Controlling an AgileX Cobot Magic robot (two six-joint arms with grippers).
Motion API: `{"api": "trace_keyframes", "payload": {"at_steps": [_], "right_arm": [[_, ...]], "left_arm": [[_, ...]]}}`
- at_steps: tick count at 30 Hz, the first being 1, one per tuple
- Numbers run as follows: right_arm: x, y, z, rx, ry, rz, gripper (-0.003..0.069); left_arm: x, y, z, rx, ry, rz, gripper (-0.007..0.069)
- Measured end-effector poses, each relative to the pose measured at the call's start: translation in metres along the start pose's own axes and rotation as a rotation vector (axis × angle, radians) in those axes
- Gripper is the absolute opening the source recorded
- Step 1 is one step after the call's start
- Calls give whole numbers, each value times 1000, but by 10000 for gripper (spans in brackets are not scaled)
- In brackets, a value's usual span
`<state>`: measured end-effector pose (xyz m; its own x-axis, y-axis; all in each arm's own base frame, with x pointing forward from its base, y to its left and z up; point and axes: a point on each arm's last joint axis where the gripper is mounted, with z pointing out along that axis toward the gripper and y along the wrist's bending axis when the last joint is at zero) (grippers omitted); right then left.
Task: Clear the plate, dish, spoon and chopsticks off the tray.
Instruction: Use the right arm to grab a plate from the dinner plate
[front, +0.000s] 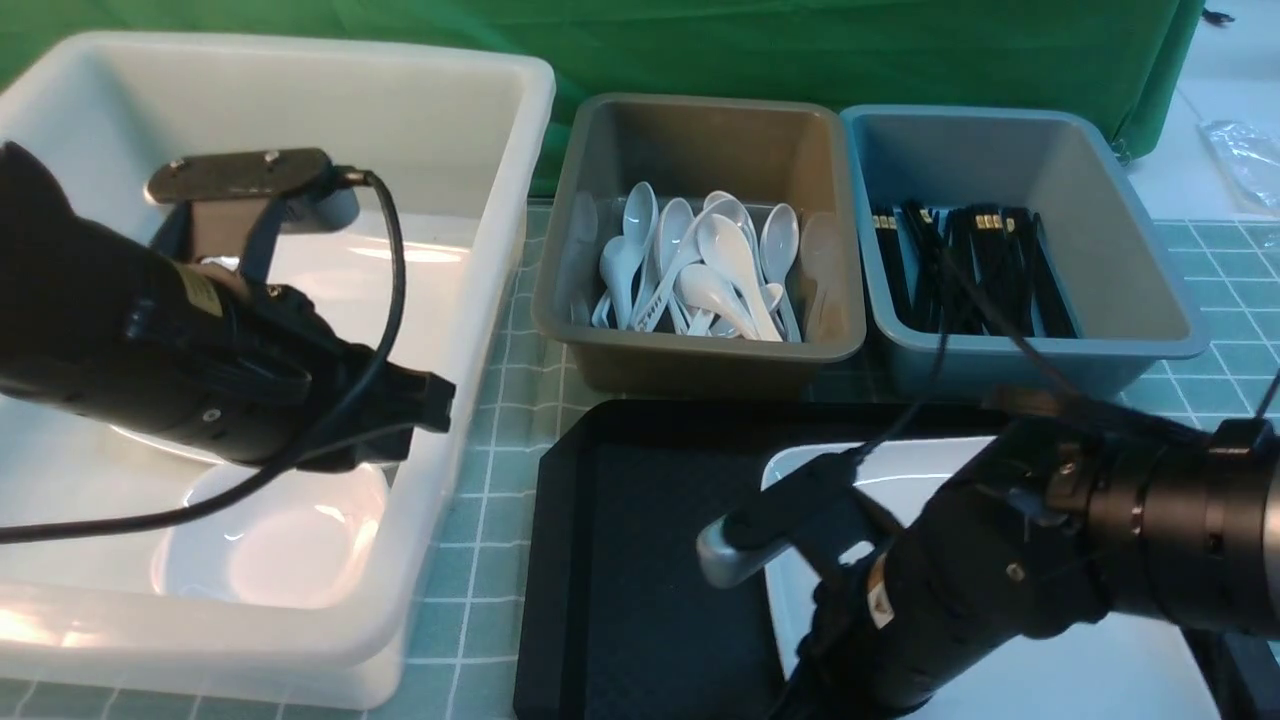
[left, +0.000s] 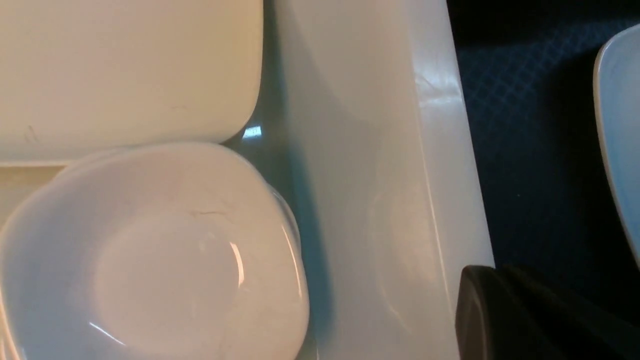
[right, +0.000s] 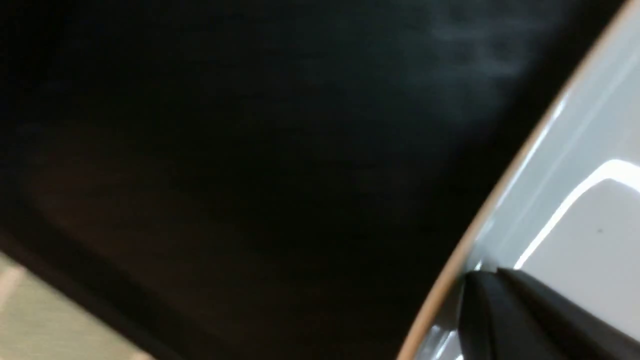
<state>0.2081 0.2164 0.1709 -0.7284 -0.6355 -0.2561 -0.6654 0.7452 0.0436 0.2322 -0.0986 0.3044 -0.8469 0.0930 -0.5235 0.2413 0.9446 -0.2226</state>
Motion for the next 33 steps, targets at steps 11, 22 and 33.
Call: {"api": "trace_keyframes", "payload": {"at_steps": [11,22,33], "right_arm": [[-14,-21,-61,39,-68,81,19],[33,-158,-94,177,-115,449,29],[21,-223,-30,130,-82,521,468]], "left_arm": [[0,-3,0,38,0,-3,10],[1,-6,0,66,5,18,10],[4,-6,0,65,46,44,10]]}}
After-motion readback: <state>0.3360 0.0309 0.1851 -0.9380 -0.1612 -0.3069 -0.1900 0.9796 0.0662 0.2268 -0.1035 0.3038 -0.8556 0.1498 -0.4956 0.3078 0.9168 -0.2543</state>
